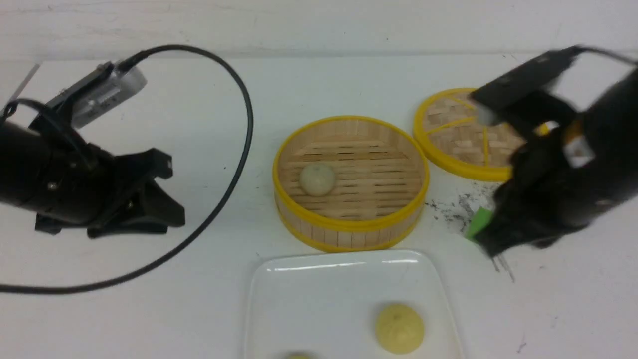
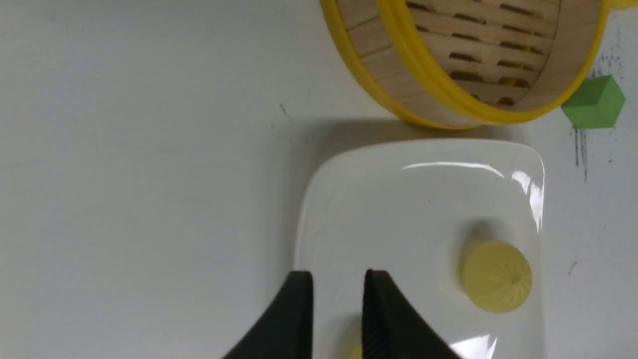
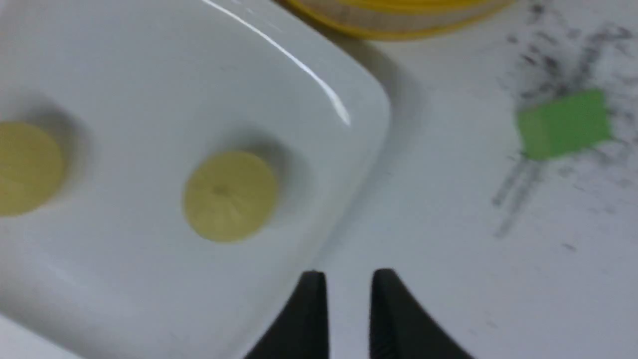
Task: Put the steamed buns into the plate on the white tablecloth.
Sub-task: 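Reach into the bamboo steamer and grasp a bun with the left gripper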
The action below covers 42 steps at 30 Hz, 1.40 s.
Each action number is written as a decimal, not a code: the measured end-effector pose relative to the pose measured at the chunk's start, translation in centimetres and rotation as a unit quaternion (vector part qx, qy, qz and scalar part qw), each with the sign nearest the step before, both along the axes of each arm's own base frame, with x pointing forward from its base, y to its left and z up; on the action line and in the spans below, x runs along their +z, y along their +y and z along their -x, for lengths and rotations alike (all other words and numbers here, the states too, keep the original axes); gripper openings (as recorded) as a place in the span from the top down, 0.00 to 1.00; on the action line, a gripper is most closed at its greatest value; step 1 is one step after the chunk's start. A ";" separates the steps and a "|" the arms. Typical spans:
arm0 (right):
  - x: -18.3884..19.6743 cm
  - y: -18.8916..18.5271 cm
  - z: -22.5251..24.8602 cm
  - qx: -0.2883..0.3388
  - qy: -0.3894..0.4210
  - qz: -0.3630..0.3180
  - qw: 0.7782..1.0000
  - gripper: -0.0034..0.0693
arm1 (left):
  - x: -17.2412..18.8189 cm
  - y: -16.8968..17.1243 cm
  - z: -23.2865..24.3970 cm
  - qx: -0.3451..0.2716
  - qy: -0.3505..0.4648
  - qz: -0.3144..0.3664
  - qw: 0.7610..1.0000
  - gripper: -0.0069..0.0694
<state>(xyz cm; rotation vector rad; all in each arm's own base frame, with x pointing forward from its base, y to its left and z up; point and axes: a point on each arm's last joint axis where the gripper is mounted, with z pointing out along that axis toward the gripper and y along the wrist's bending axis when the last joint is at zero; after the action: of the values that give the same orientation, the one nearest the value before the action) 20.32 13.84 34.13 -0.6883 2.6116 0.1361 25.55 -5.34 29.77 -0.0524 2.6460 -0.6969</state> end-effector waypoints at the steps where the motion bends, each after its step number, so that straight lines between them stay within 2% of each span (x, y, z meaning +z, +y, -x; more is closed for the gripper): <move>1: 0.7 -1.6 0.8 -0.017 -0.010 0.004 1.000 0.95 | 0.1 -0.6 -0.5 -0.013 -0.002 -0.007 1.000 0.78; 3: 1.3 -3.6 2.1 -0.035 -0.025 0.007 0.999 0.97 | 0.0 -1.6 -1.0 -0.028 -0.001 -0.016 0.999 0.85; 4: 1.7 -5.6 3.5 -0.061 -0.041 0.004 0.997 0.97 | -0.1 -3.5 -1.6 -0.049 0.000 -0.028 0.998 0.89; 8: 1.6 -8.4 6.4 -0.094 -0.071 -0.012 0.993 0.97 | -0.5 -7.1 -3.2 -0.072 0.004 -0.052 0.996 0.91; 11: 1.2 -9.7 8.4 -0.115 -0.095 -0.029 0.988 0.97 | -0.7 -9.6 -5.2 -0.069 0.005 -0.074 0.995 0.88; 15: 0.0 -10.4 10.0 -0.119 -0.107 -0.041 0.986 0.97 | -1.2 -13.4 -8.8 -0.063 -0.001 -0.126 0.990 0.72; 17: -0.6 -10.4 10.0 -0.119 -0.099 -0.039 0.987 0.97 | -1.9 -15.0 -10.4 -0.063 -0.004 -0.148 0.987 0.61; 18: -0.6 -10.4 10.0 -0.119 -0.099 -0.039 0.987 0.97 | -1.6 -15.1 -10.4 -0.063 -0.008 -0.148 0.987 0.61; 19: -1.1 -10.3 9.9 -0.118 -0.092 -0.039 0.988 0.97 | -2.4 -16.3 -11.5 -0.069 -0.010 -0.161 0.984 0.52; 20: -1.1 -10.3 9.9 -0.118 -0.092 -0.040 0.988 0.97 | -2.2 -16.5 -11.6 -0.070 -0.015 -0.163 0.984 0.51; 21: -1.2 -10.2 9.9 -0.117 -0.093 -0.046 0.988 0.97 | -3.1 -17.4 -12.7 -0.078 -0.023 -0.175 0.981 0.44; 24: -0.9 -9.8 9.6 -0.114 -0.111 -0.067 0.985 0.97 | -4.4 -18.5 -14.3 -0.091 -0.033 -0.192 0.977 0.38; 27: -0.6 -9.7 9.4 -0.112 -0.126 -0.080 0.982 0.97 | -5.7 -18.9 -15.3 -0.094 -0.035 -0.206 0.973 0.36; 30: -0.6 -9.7 9.3 -0.112 -0.128 -0.082 0.982 0.96 | -7.5 -19.1 -15.9 -0.097 -0.024 -0.216 0.971 0.41; 32: -0.6 -9.6 9.3 -0.112 -0.129 -0.083 0.982 0.96 | -8.3 -19.2 -16.1 -0.098 -0.015 -0.219 0.971 0.52; 35: -0.6 -9.6 9.3 -0.112 -0.129 -0.083 0.982 0.96 | -8.2 -19.1 -15.9 -0.100 -0.005 -0.224 0.969 0.78; 37: -0.6 -9.6 9.3 -0.112 -0.129 -0.083 0.982 0.96 | -7.5 -18.9 -15.6 -0.100 -0.003 -0.225 0.969 0.86; 39: -0.6 -9.7 9.3 -0.112 -0.126 -0.081 0.982 0.96 | -6.4 -18.8 -15.2 -0.100 -0.003 -0.225 0.969 0.87; 42: -0.7 -9.7 9.5 -0.113 -0.118 -0.075 0.984 0.95 | -1.7 -18.2 -13.0 -0.103 -0.009 -0.222 0.970 0.88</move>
<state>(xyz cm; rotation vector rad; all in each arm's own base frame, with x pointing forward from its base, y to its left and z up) 10.86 4.11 33.38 -0.3292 2.4002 0.1699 38.51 -23.52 28.10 0.3553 2.7479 -0.1479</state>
